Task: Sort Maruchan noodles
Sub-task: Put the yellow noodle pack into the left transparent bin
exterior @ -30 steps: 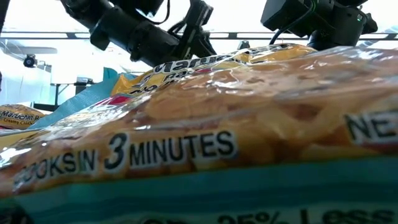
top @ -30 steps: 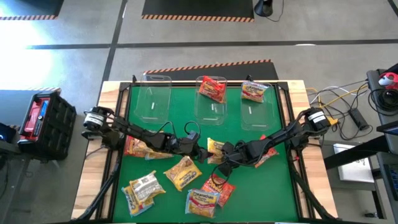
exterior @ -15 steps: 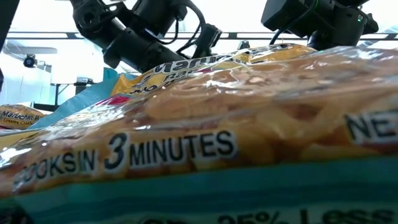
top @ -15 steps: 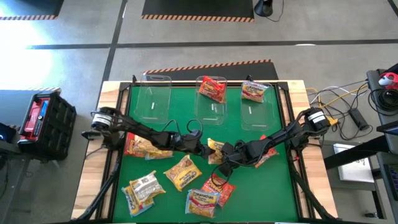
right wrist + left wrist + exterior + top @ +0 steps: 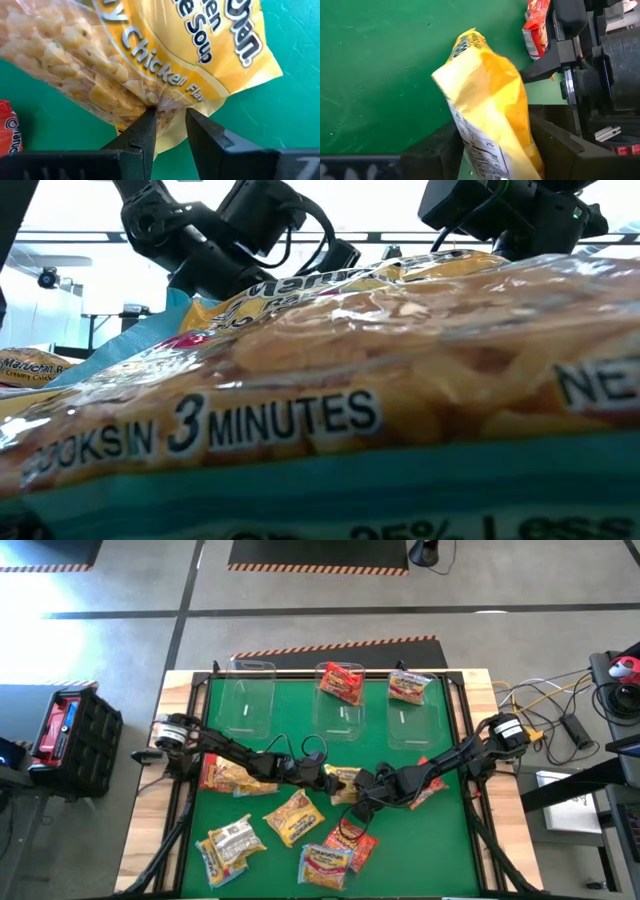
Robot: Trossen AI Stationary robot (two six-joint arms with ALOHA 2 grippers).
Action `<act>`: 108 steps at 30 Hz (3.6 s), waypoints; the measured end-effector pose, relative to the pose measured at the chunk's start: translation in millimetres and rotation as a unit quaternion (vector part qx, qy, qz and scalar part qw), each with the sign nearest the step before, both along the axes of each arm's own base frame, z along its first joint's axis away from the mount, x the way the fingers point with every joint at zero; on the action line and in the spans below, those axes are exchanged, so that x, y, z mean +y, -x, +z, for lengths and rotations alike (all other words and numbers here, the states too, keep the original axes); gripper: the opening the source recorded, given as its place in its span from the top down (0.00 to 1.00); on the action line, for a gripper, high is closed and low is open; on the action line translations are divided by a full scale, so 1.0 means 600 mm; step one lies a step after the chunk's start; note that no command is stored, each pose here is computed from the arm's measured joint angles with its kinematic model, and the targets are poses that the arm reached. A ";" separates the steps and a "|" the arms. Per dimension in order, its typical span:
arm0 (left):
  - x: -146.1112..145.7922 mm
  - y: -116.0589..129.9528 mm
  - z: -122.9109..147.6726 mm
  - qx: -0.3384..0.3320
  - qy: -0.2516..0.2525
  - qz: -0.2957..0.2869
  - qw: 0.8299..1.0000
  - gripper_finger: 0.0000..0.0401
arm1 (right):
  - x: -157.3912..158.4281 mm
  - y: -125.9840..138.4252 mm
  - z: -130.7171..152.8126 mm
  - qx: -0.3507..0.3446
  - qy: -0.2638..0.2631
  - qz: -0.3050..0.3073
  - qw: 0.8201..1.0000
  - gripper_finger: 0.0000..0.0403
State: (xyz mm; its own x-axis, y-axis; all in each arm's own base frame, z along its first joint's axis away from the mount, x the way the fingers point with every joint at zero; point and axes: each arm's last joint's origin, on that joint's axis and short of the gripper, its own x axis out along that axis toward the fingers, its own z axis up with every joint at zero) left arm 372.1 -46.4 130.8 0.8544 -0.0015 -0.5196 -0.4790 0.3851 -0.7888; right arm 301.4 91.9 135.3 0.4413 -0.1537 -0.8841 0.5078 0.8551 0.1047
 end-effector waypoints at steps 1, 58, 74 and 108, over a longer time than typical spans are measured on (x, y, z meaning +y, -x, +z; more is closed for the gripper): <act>0.001 0.000 0.000 0.000 0.000 0.001 1.000 0.57 | 0.000 0.000 0.000 0.000 0.000 0.000 1.000 0.76; 0.041 0.127 0.254 -0.075 -0.223 0.087 0.968 0.71 | -0.063 0.086 0.255 -0.278 -0.146 -0.093 0.945 0.60; 0.057 0.190 0.362 -0.175 -0.355 0.176 0.901 0.71 | -0.146 0.046 0.340 -0.534 -0.082 -0.084 0.837 0.48; 0.075 0.189 0.414 -0.293 -0.396 0.286 0.822 0.71 | -0.212 0.035 0.374 -0.665 -0.111 -0.131 0.727 0.42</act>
